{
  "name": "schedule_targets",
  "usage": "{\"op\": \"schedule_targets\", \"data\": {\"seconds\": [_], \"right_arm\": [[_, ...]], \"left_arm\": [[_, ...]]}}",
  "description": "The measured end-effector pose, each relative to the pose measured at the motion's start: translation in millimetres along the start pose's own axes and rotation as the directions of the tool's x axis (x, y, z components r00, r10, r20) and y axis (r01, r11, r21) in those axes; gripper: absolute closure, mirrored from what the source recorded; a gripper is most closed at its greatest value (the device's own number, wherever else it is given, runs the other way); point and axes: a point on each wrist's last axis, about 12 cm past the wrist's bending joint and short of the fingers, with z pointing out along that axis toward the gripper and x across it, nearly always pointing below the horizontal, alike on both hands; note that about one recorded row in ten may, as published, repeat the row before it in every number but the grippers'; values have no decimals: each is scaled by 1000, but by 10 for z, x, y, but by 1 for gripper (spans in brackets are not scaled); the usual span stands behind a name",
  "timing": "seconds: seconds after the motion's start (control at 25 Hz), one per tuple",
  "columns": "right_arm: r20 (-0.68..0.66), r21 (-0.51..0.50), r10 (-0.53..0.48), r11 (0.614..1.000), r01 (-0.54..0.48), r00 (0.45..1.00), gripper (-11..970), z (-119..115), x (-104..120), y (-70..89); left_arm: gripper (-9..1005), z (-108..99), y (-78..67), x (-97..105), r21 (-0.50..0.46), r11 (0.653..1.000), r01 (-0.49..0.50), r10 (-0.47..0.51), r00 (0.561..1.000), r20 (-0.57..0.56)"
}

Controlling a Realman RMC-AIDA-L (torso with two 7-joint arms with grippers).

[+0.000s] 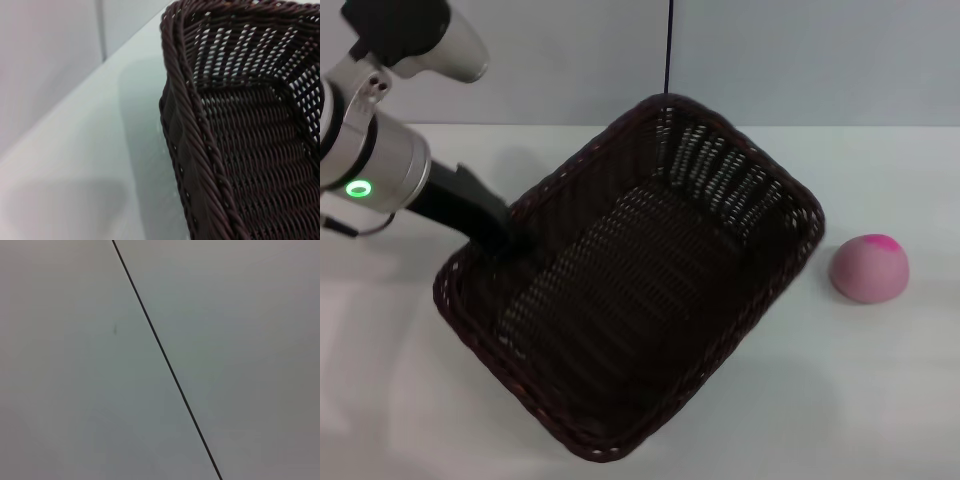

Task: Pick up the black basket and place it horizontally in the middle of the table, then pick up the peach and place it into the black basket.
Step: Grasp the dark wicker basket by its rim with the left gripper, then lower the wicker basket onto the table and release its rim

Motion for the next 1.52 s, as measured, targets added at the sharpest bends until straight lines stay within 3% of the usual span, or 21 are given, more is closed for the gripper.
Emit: {"op": "schedule_targets", "data": {"seconds": [0.12, 0.2, 0.24, 0.28, 0.32, 0.44, 0.56, 0.64, 0.84, 1.32, 1.36, 1.52], "right_arm": [[0, -1, 0, 1000, 0, 1000, 295, -24, -3, 3], [-3, 1, 0, 1000, 0, 1000, 295, -40, -2, 3], [-5, 3, 2, 1000, -2, 1000, 295, -56, 0, 3], [-5, 3, 2, 1000, -2, 1000, 295, -56, 0, 3], [-5, 4, 5, 1000, -5, 1000, 295, -64, 1, 3], [-8, 8, 19, 1000, -19, 1000, 295, -84, 8, 6], [-11, 8, 26, 1000, -25, 1000, 295, -95, 18, 13], [-15, 9, 34, 999, -33, 999, 296, -104, 35, 24], [-19, 11, 50, 999, -50, 999, 296, -111, 66, 43], [-17, 7, 58, 998, -58, 998, 296, -122, 75, 59], [-17, 6, 58, 998, -58, 998, 296, -122, 75, 60], [-17, 4, 57, 998, -57, 998, 296, -114, 72, 58]], "left_arm": [[803, -36, -15, -115, -15, 987, -163, 163, 987, 11], [804, -44, -36, -193, -17, 960, -281, 281, 960, 16], [804, -33, -79, -267, -14, 911, -411, 411, 911, 15], [804, -33, -79, -267, -14, 911, -411, 411, 911, 15], [804, -22, -101, -297, -14, 890, -456, 456, 890, 14], [804, 8, -185, -469, -35, 800, -599, 600, 800, 24], [804, 10, -224, -537, -43, 769, -638, 639, 768, 35], [805, 20, -303, -600, -43, 708, -705, 706, 705, 60], [807, 64, -359, -641, -54, 665, -745, 746, 662, 64], [804, 150, -349, -619, -111, 682, -722, 731, 679, 68], [796, 148, -343, -622, -104, 713, -694, 701, 710, 70], [765, 150, -338, -611, -100, 733, -673, 680, 730, 72]]}}
